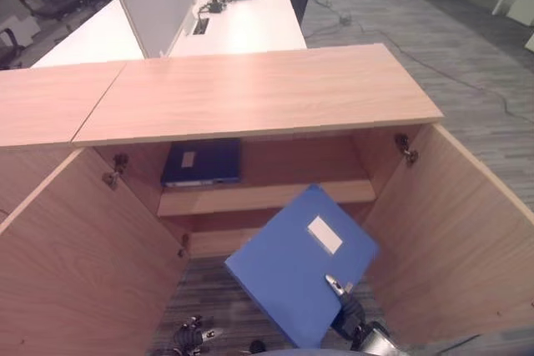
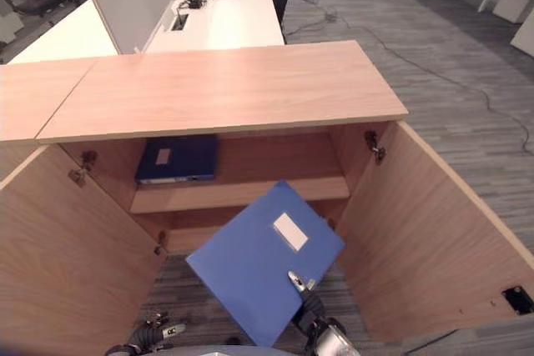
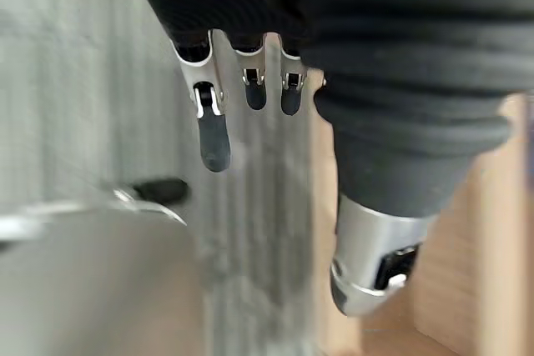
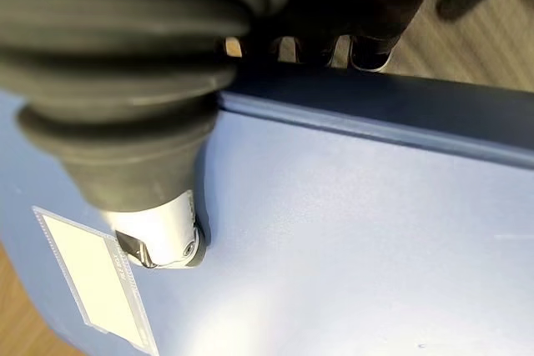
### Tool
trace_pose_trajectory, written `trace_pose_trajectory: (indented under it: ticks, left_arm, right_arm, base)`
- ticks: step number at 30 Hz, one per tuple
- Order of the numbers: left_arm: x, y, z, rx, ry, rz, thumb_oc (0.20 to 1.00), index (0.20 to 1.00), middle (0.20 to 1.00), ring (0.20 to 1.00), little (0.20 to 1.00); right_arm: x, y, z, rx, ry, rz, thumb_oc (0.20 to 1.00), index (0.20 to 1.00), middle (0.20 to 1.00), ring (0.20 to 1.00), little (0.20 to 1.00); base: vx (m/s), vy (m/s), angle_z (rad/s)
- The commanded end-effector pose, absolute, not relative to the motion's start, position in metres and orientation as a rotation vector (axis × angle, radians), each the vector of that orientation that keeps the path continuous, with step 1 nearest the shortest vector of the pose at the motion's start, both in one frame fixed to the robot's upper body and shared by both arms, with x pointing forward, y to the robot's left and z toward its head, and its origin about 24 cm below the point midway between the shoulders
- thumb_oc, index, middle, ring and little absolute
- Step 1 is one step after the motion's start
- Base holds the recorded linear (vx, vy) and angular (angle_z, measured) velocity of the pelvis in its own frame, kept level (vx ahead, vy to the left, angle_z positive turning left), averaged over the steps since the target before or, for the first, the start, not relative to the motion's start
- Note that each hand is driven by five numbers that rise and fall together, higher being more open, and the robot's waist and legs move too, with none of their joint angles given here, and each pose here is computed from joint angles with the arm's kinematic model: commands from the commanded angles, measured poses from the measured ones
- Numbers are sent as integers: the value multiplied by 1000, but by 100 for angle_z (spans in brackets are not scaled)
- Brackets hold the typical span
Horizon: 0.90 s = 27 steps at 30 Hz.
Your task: Put the empty folder in the office cabinet
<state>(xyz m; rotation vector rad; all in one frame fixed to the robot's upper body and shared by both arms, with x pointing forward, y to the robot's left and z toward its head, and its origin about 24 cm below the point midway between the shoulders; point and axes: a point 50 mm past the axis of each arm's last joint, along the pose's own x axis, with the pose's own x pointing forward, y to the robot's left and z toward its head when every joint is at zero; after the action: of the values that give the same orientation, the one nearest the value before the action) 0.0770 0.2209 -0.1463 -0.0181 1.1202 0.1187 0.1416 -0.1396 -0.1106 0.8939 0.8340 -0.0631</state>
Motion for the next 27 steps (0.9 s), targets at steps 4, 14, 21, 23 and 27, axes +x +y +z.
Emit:
trace_pose_trajectory:
  ticks: [4, 14, 21, 23, 27]
  left_arm:
    - [41, 231, -168, 189, 1347, 173, 1000, 1000, 1000, 1000, 1000]
    - [25, 230, -173, 223, 1454, 164, 1000, 1000, 1000, 1000, 1000]
    - [53, 237, -168, 175, 1352, 218, 1000, 1000, 1000, 1000, 1000]
    - [68, 239, -164, 172, 1295, 230, 1000, 1000, 1000, 1000, 1000]
    - [79, 239, -161, 230, 1236, 221, 1000, 1000, 1000, 1000, 1000]
  right_arm:
    - [170, -110, -87, 1012, 669, 95, 200, 200, 200, 200, 200]
    - [185, -116, -83, 941, 647, 132, 200, 200, 200, 200, 200]
    - [186, -132, -86, 799, 680, 140, 200, 200, 200, 200, 200]
    - [188, -138, -85, 761, 683, 133, 200, 200, 200, 200, 200]
    - [189, -150, -85, 684, 690, 125, 200, 200, 200, 200, 200]
  base:
    - [48, 143, -8]
    - [168, -155, -8]
    - [211, -205, 8]
    - [63, -243, 17]
    - [138, -151, 3]
